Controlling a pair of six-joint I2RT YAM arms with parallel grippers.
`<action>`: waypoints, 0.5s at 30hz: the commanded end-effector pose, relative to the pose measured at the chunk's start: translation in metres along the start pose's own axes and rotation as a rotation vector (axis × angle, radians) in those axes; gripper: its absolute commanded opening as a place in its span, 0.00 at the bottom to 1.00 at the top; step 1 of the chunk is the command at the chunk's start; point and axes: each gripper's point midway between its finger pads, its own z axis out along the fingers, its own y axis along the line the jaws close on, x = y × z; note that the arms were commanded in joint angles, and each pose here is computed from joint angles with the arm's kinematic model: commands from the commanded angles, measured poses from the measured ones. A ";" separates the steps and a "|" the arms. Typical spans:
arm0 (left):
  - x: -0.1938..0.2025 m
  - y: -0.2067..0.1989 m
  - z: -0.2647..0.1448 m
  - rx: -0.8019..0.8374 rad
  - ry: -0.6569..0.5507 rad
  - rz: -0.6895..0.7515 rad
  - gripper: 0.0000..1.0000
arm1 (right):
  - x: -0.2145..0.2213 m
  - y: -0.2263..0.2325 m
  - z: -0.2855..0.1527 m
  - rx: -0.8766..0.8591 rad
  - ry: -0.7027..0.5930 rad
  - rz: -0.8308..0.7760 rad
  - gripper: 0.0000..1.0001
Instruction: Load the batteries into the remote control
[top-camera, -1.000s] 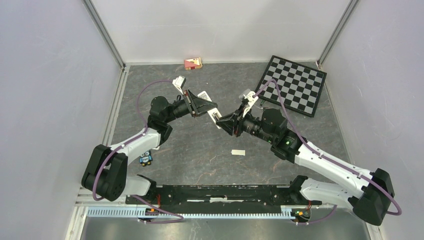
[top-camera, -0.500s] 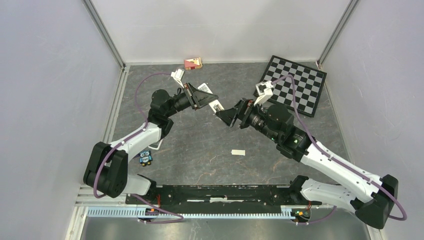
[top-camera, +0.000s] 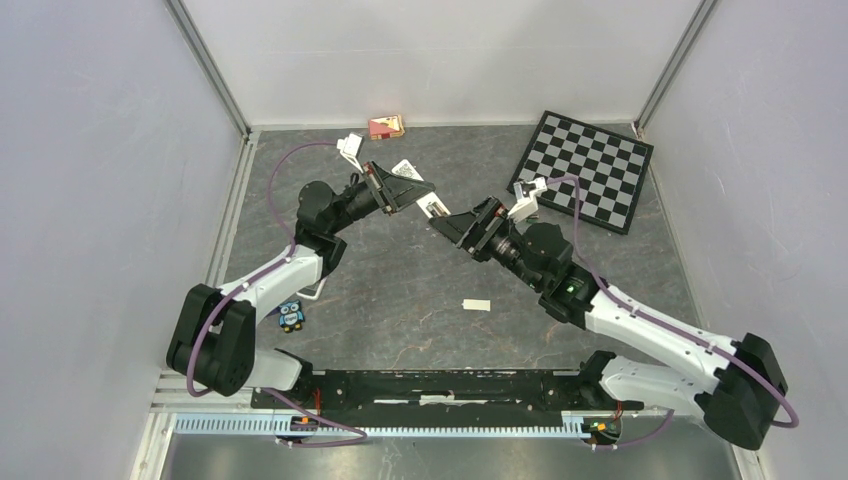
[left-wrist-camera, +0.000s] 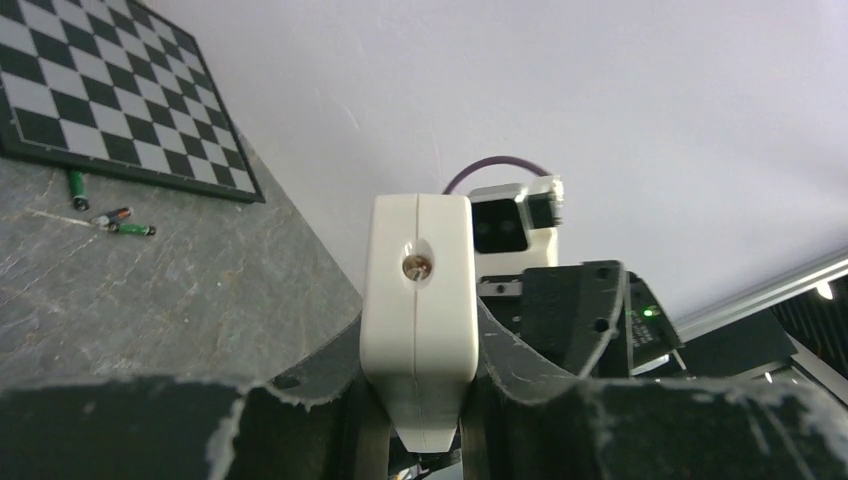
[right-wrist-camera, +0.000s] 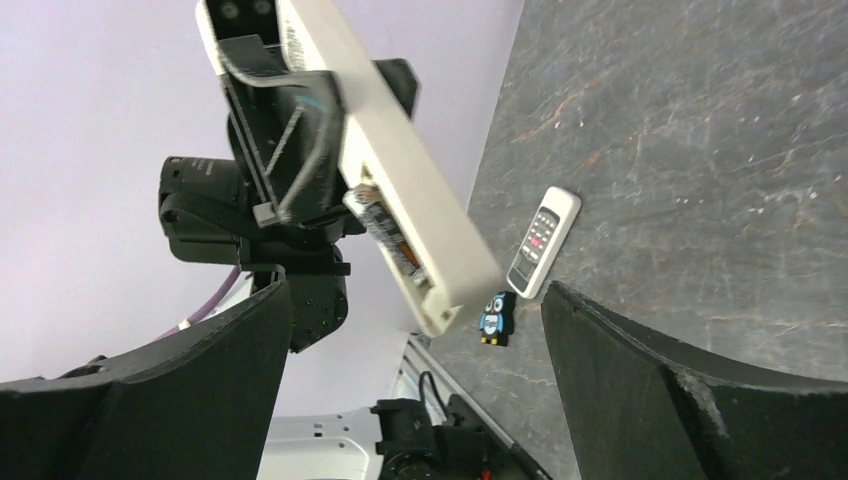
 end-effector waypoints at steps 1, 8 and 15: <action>-0.011 -0.033 -0.001 0.118 -0.038 0.034 0.02 | -0.007 0.026 0.009 -0.107 -0.029 0.137 0.98; -0.010 -0.035 -0.003 0.114 -0.031 0.065 0.02 | -0.014 0.034 0.017 -0.151 -0.068 0.140 0.98; -0.008 -0.039 -0.004 0.136 -0.022 0.092 0.02 | -0.015 0.034 0.026 -0.135 -0.072 0.154 0.94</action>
